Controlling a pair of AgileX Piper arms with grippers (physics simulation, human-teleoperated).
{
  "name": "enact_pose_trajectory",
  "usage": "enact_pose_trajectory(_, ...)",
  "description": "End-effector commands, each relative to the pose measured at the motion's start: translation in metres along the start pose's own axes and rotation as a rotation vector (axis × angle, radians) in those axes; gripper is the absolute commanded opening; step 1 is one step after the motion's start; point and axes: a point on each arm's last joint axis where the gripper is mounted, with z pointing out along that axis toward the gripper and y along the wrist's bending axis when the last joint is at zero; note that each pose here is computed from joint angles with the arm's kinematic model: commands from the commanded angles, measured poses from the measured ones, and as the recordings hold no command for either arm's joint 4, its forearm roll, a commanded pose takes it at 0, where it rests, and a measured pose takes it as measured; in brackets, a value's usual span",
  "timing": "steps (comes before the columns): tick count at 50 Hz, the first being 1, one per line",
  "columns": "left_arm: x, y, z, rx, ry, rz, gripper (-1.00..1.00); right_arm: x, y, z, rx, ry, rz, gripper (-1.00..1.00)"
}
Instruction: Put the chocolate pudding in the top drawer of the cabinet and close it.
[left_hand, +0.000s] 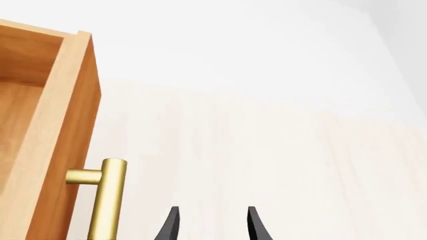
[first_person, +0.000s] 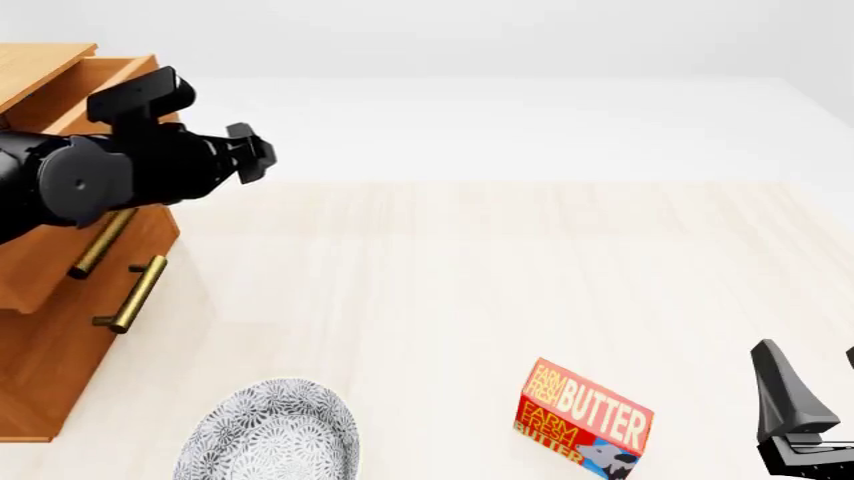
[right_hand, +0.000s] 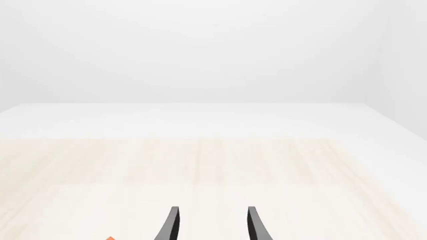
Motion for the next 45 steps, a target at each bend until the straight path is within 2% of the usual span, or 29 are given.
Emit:
enact_pose_trajectory(1,-0.001,0.009,-0.002,-0.024,-0.008,0.001,1.00,0.000,0.000,0.000,0.000,0.000,0.000,1.00)
enact_pose_trajectory(25,0.000,0.029,0.001,-0.076,-0.016,-0.003,1.00,0.000,0.000,0.000,0.000,0.000,0.000,1.00)
enact_pose_trajectory(31,-0.006,0.033,-0.006,-0.092,-0.025,-0.003,1.00,0.000,0.000,0.000,0.000,0.000,0.000,1.00)
enact_pose_trajectory(45,-0.006,0.042,-0.005,-0.113,-0.035,-0.007,1.00,0.000,0.000,0.000,0.000,0.000,0.000,1.00)
